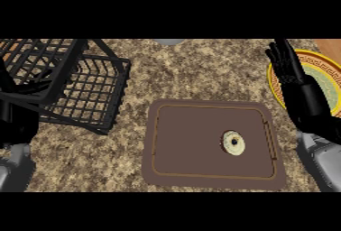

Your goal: Pick the cupcake from the tray and place it in the plate

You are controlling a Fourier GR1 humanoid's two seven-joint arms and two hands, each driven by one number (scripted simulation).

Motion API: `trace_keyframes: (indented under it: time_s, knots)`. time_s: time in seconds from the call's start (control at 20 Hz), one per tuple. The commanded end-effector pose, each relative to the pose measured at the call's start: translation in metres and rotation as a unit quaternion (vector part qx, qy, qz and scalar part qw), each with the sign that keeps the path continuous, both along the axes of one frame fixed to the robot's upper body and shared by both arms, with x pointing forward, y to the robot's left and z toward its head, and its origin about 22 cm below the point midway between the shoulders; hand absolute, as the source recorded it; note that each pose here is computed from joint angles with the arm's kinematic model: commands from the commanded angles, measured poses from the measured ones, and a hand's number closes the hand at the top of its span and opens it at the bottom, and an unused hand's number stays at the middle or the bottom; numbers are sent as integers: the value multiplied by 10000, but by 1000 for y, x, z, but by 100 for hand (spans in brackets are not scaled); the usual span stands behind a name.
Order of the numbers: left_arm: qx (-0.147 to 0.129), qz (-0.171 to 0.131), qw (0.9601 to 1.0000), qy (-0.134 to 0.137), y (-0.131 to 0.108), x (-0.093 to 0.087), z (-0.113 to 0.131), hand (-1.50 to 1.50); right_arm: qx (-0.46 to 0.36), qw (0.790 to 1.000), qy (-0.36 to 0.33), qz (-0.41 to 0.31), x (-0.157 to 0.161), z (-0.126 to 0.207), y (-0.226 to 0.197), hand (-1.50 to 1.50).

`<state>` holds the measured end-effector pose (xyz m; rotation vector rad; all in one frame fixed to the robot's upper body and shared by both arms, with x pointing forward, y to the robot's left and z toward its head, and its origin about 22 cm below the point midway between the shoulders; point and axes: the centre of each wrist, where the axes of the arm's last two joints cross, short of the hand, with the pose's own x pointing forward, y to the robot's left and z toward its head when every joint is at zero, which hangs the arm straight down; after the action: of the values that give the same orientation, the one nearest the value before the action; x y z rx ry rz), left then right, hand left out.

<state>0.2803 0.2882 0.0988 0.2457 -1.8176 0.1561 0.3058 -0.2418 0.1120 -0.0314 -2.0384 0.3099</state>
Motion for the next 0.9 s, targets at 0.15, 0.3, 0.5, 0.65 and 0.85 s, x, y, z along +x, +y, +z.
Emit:
trace_keyframes:
  time_s: [0.15, 0.3, 0.5, 0.65, 0.85]
  knots:
    - [373, -205, 9908, 1286, 25, -10, -37, 0, 581, 9935, 967, -125, -12, -41, -30, 150]
    - [-275, -562, 9865, 1515, 25, -21, -29, 0, -2560, 9593, 652, -1000, -13, -19, -92, 150]
    - [2, -571, 9768, 2065, 29, -39, -43, 0, 376, 9736, 593, -2174, -36, -81, -66, -150]
    - [186, -514, 9769, 2064, 33, -38, -47, 0, 39, 9846, 767, -1571, -66, -122, -49, -150]
    - [217, -631, 9752, 2111, 28, -36, -42, 0, -992, 9836, 889, -1215, -81, -135, -56, -150]
